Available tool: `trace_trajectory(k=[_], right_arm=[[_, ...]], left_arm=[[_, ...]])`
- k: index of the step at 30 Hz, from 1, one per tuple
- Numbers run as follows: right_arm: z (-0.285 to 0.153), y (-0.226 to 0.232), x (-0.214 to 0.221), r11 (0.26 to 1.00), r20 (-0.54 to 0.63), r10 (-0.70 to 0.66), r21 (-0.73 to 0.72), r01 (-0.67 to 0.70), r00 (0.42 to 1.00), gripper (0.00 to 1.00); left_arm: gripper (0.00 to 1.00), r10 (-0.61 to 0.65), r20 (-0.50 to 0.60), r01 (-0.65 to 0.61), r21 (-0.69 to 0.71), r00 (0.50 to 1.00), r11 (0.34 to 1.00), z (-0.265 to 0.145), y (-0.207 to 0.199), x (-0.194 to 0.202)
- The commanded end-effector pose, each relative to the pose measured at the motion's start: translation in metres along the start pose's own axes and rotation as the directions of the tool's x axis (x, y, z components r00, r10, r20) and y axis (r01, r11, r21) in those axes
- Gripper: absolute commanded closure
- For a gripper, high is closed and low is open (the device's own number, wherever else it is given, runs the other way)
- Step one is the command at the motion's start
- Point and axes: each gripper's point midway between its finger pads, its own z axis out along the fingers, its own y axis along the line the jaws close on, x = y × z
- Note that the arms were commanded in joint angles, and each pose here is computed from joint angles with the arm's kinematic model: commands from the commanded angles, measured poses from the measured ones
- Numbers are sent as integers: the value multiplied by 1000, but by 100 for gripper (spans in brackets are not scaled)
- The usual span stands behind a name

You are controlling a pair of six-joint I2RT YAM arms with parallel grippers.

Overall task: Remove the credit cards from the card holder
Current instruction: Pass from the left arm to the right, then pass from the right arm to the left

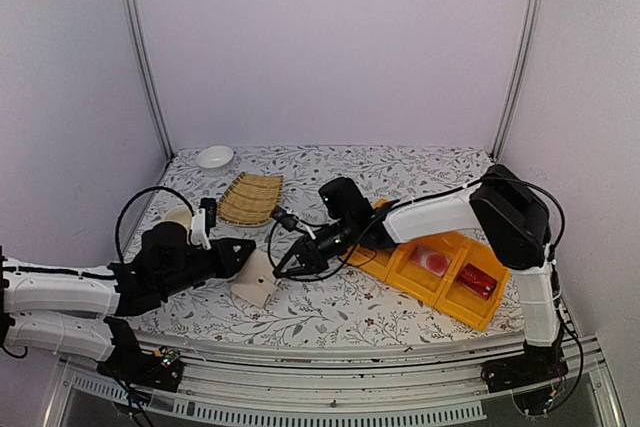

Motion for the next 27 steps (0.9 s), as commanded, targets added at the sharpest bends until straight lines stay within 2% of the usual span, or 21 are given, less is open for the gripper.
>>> trace_trajectory(k=[1, 3, 4, 6, 8, 10, 11, 15, 18, 23, 27], right_arm=[[-84, 43, -49, 971, -8, -193, 140, 192, 981, 99], [-110, 45, -45, 926, -110, -271, 243, 290, 956, 99], [-121, 48, -43, 910, -161, -266, 283, 303, 950, 99], [-140, 58, -36, 883, -264, -257, 326, 337, 929, 98], [-156, 71, -38, 859, -327, -262, 349, 374, 908, 98], [-168, 88, -50, 840, -341, -275, 370, 397, 899, 98], [-172, 95, -52, 831, -352, -279, 377, 408, 893, 98], [-174, 126, -45, 765, -428, -352, 380, 519, 832, 98], [-174, 149, -43, 742, -438, -410, 350, 572, 800, 98], [-163, 160, -44, 740, -445, -434, 320, 592, 783, 98], [-152, 164, -48, 738, -453, -454, 292, 609, 767, 98]], left_arm=[[43, 225, 88, -240, 229, 970, 944, -23, -75, -44], [26, 330, 107, -347, 265, 938, 900, -30, -97, -57], [23, 368, 112, -384, 292, 923, 876, -33, -108, -62], [19, 429, 118, -440, 381, 896, 813, -41, -134, -66], [14, 492, 129, -475, 553, 861, 685, -58, -168, -57], [11, 539, 142, -487, 655, 830, 578, -71, -189, -50], [11, 562, 142, -496, 671, 815, 550, -73, -194, -49], [11, 663, 97, -559, 635, 742, 533, -67, -191, -52], [11, 729, 47, -600, 606, 683, 523, -60, -181, -48], [10, 758, 46, -574, 684, 650, 450, -52, -191, -28], [10, 773, 55, -575, 703, 632, 419, -41, -192, -12]])
